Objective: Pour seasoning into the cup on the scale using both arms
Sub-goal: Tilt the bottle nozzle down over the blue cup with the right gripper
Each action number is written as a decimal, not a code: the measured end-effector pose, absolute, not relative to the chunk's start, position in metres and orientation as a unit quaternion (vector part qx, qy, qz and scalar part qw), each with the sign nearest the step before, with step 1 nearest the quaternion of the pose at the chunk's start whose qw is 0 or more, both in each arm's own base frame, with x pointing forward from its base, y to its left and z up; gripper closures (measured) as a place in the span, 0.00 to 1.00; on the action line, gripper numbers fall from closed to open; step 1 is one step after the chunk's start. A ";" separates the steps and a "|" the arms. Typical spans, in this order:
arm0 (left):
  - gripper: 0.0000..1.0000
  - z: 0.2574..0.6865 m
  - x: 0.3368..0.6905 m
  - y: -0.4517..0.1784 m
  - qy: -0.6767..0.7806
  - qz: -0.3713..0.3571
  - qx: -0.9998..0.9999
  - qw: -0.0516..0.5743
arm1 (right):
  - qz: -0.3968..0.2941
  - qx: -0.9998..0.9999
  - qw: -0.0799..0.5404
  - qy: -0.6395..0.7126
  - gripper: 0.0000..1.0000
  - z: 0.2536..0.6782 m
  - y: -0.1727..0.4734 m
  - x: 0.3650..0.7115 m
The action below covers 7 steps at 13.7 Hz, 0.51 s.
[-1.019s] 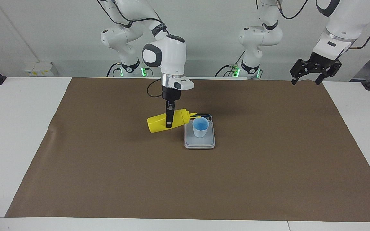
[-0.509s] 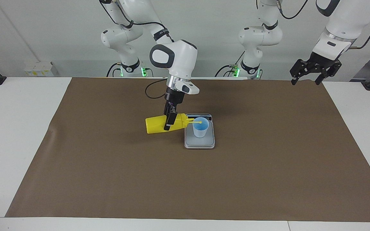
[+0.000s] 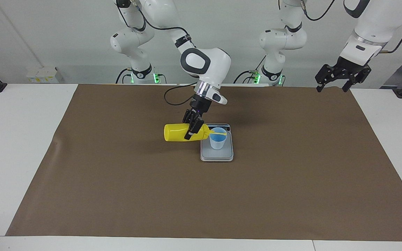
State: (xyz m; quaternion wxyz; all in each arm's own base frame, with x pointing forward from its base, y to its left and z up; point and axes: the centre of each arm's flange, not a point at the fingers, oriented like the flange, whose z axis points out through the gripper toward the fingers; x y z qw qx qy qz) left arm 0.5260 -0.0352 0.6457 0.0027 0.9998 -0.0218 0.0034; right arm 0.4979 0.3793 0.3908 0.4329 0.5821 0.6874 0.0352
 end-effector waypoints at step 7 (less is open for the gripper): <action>0.00 0.646 0.526 -0.035 -0.021 0.003 1.000 0.003 | 0.032 0.584 0.477 0.657 0.52 0.378 0.394 0.490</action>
